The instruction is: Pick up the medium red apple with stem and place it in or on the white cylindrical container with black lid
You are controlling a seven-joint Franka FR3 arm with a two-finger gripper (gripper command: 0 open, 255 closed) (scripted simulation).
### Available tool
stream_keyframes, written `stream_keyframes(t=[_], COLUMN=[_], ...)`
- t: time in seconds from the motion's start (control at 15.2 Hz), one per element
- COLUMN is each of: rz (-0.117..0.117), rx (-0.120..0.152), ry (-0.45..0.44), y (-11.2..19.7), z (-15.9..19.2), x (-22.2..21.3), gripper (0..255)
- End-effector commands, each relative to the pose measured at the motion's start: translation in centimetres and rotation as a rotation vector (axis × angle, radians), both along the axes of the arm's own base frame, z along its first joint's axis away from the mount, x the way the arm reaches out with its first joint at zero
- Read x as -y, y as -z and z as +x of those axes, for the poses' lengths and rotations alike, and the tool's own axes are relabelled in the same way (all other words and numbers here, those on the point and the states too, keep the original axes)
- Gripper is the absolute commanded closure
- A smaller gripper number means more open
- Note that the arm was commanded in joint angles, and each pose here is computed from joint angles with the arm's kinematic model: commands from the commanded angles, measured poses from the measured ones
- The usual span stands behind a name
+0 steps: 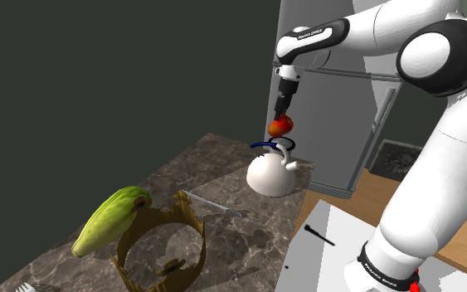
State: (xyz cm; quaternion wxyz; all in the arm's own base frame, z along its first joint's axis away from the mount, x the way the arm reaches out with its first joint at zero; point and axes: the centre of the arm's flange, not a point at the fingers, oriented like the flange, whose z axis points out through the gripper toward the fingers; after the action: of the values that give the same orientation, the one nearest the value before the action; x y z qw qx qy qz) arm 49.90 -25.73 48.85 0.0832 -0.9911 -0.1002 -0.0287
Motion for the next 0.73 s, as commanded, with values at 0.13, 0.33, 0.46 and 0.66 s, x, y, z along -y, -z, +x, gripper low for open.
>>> stream_keyframes(t=[0.13, 0.33, 0.46, 0.66], rz=[0.000, 0.000, 0.000, 0.000], rx=[0.001, 0.001, 0.001, 0.001], ry=[0.000, 0.000, 0.000, 0.000], y=[2.1, 3.0, 3.0, 3.0], z=[0.0, 0.0, 0.0, 0.0], x=[0.0, 0.0, 0.0, 0.0], gripper=[255, 255, 255, 255])
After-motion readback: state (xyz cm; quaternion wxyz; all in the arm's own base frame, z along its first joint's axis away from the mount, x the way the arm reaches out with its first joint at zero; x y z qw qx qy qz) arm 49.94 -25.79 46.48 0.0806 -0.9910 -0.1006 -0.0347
